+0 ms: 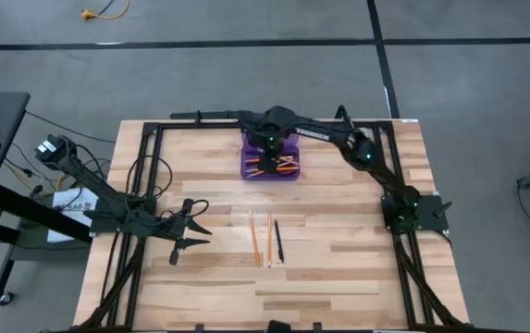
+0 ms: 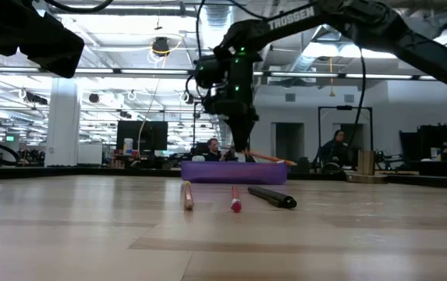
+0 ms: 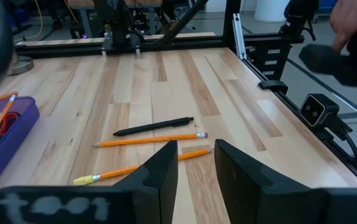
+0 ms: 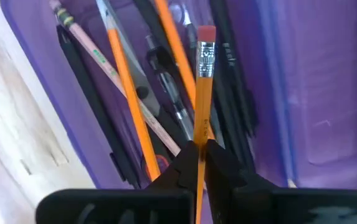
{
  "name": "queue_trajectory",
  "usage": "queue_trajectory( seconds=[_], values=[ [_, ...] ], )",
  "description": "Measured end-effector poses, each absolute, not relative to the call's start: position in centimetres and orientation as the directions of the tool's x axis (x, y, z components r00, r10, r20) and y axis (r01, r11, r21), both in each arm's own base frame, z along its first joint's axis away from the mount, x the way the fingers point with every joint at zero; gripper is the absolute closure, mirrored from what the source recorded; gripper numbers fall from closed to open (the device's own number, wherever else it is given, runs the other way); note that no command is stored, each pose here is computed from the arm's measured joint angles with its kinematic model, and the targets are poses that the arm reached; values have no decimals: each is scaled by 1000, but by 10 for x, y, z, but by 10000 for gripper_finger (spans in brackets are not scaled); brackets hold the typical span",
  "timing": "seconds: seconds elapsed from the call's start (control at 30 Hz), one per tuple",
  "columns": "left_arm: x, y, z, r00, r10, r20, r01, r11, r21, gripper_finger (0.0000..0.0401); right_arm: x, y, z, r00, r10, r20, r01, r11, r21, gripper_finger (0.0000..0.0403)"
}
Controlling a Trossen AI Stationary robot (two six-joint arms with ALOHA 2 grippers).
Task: Pick & place school supplies into a supply box
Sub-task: Put the orange pencil into the violet supply box
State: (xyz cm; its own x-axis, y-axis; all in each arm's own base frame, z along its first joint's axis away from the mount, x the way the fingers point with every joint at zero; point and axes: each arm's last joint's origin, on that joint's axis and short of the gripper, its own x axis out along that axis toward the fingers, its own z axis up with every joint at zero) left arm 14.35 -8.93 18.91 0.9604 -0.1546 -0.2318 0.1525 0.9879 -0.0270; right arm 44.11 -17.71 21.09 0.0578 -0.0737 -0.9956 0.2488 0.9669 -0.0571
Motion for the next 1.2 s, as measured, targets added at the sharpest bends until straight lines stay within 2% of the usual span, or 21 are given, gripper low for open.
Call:
queue_trajectory(
  seconds=[0.27,0.57,0.87,1.2],
  values=[
    [143,-89,189,960,-154,-232,152,988,-25,305,451,-169,193,32,-62,-998,197,979,-54,402],
    [143,-89,189,960,-153,-233,153,988,-20,305,461,-158,193,92,-85,-992,149,986,-71,385],
    [143,-89,189,960,-153,-233,153,988,-19,305,466,-153,194,124,-97,-988,137,987,-79,341],
    [143,-89,189,960,-153,-234,153,988,-20,305,463,-152,196,99,-89,-991,143,987,-74,276]
  ],
)
